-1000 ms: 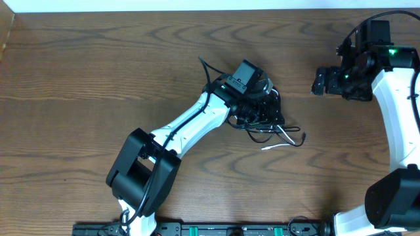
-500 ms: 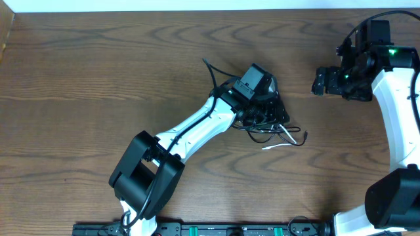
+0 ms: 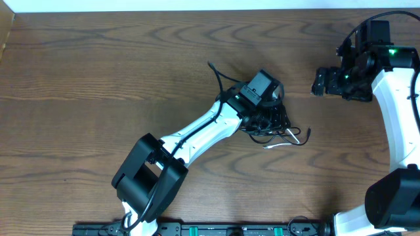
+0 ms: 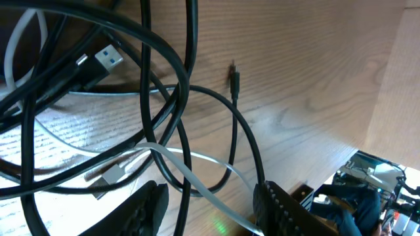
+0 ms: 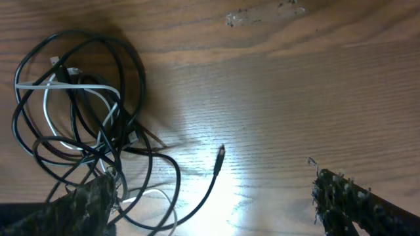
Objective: Untangle cables
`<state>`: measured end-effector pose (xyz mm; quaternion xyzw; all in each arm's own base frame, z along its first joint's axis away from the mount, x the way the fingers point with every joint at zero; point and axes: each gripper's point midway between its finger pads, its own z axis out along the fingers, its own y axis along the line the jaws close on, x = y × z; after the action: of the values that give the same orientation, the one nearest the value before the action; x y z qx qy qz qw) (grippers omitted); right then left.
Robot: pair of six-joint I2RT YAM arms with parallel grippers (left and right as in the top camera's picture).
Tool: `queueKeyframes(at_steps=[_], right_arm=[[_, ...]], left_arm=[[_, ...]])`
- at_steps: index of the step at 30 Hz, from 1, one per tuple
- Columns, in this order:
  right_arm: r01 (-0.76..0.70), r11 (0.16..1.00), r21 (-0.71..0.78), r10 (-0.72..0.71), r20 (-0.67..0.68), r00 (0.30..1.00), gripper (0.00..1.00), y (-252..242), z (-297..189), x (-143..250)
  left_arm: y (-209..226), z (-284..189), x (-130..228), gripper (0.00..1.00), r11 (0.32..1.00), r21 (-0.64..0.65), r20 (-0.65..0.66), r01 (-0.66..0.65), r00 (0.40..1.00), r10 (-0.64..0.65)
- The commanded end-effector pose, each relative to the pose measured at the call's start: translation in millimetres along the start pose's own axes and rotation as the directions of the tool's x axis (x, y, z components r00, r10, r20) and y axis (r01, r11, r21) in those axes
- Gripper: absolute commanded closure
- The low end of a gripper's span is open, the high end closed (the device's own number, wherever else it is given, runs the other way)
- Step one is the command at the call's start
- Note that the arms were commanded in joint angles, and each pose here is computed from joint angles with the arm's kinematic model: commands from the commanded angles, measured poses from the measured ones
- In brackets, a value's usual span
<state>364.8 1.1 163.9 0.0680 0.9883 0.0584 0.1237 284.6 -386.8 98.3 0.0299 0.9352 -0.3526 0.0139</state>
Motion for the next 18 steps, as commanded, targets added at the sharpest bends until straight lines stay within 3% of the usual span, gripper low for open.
queueKeyframes(at_steps=[1, 18], right_arm=[[-0.007, 1.0, 0.006, 0.007, 0.026, 1.0, 0.05, -2, -8, -4], [-0.007, 1.0, 0.006, 0.006, 0.025, 1.0, 0.06, -1, -8, -4]], left_arm=[[9, 4, 2, 0.52, 0.999, -0.027, -0.012, -0.034, 0.999, 0.034], [24, 18, 6, 0.54, 0.997, -0.069, 0.009, -0.045, 0.999, 0.045]])
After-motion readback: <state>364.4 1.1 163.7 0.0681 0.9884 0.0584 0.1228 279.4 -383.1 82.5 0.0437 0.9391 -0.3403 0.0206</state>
